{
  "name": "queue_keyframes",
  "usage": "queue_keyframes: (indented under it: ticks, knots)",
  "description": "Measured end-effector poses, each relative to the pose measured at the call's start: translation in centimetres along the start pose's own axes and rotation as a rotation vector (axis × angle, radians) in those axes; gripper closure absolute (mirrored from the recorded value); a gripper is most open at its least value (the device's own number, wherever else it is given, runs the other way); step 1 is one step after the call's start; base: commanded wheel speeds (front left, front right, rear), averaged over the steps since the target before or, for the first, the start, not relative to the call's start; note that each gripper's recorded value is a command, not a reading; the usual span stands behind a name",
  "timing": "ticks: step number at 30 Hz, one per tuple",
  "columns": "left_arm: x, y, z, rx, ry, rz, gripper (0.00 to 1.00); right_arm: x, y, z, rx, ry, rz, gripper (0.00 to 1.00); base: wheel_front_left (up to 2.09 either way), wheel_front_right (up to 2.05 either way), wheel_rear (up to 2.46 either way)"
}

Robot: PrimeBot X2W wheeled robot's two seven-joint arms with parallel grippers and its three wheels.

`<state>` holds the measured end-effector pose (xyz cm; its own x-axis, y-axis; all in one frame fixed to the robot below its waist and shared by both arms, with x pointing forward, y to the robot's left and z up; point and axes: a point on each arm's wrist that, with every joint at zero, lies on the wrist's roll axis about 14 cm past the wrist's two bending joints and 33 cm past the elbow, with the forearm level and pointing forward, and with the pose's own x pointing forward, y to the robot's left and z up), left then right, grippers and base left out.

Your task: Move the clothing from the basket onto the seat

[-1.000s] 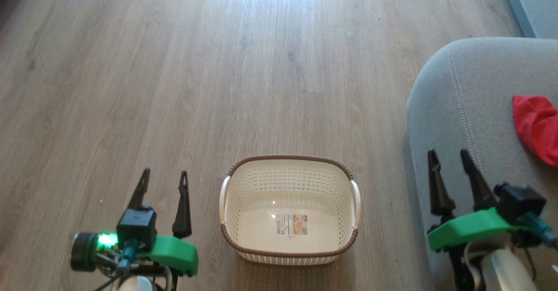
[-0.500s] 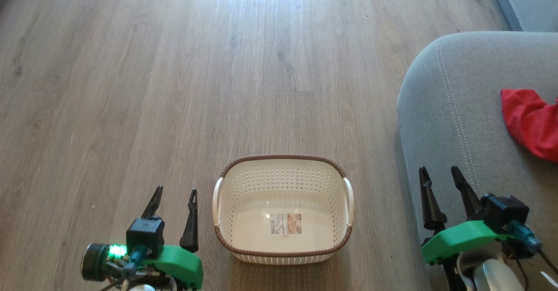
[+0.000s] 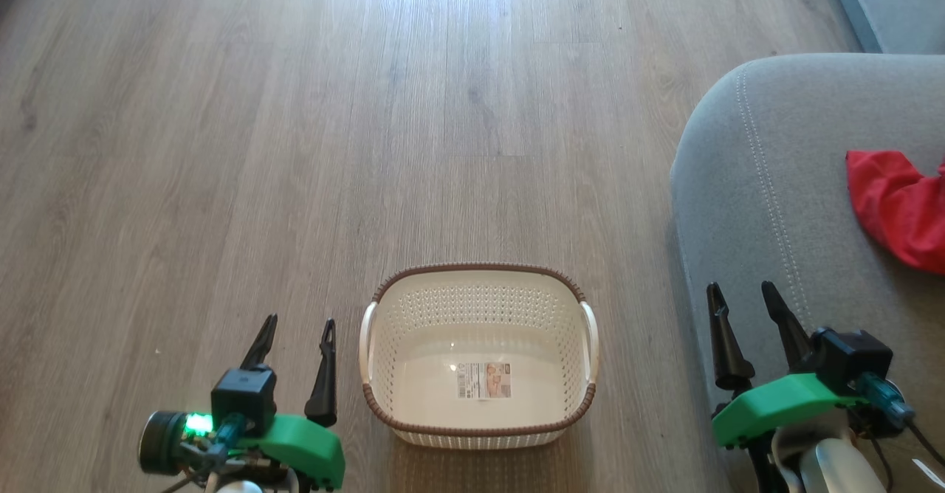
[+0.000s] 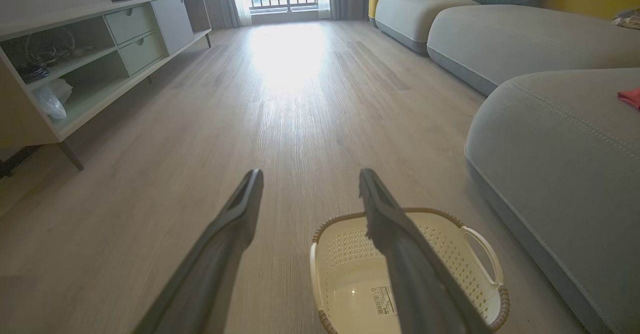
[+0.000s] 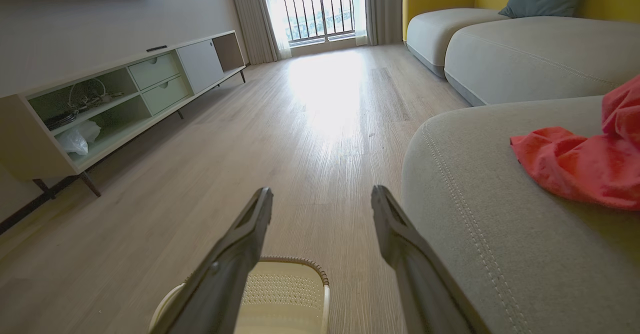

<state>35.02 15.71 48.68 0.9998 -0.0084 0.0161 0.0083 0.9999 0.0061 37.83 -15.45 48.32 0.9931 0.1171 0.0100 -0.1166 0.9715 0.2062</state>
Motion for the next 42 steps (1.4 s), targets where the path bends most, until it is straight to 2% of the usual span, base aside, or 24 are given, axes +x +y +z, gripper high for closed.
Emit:
queue_keyframes:
  ticks: [13, 17, 18, 25, 42]
  knots:
    - [0.0, 1.0, 0.8, -0.097, -0.023, 0.014, 0.0, 0.1, 0.2, -0.2, 0.001, 0.008, 0.005, 0.0, 0.0, 0.0, 0.0]
    - [-0.1, 1.0, 0.6, -0.162, -0.019, 0.013, 0.0, 0.0, 0.1, -0.2, 0.001, 0.008, 0.003, 0.0, 0.0, 0.0, 0.0]
    - [-0.1, 1.1, 0.5, -0.164, -0.015, 0.015, 1.0, 0.0, 0.1, -0.4, 0.001, 0.012, 0.002, 1.0, 0.0, 0.0, 0.0]
    - [-2.4, 1.2, -4.1, -0.176, 0.139, 0.037, 1.0, -2.7, -0.9, -5.1, 0.025, 0.165, -0.038, 1.0, 0.0, 0.0, 0.0]
    - [-2.2, 1.8, -4.7, -0.364, 0.179, 0.082, 1.0, -2.7, -2.1, -4.7, 0.201, 0.157, -0.111, 1.0, 0.0, 0.0, 0.0]
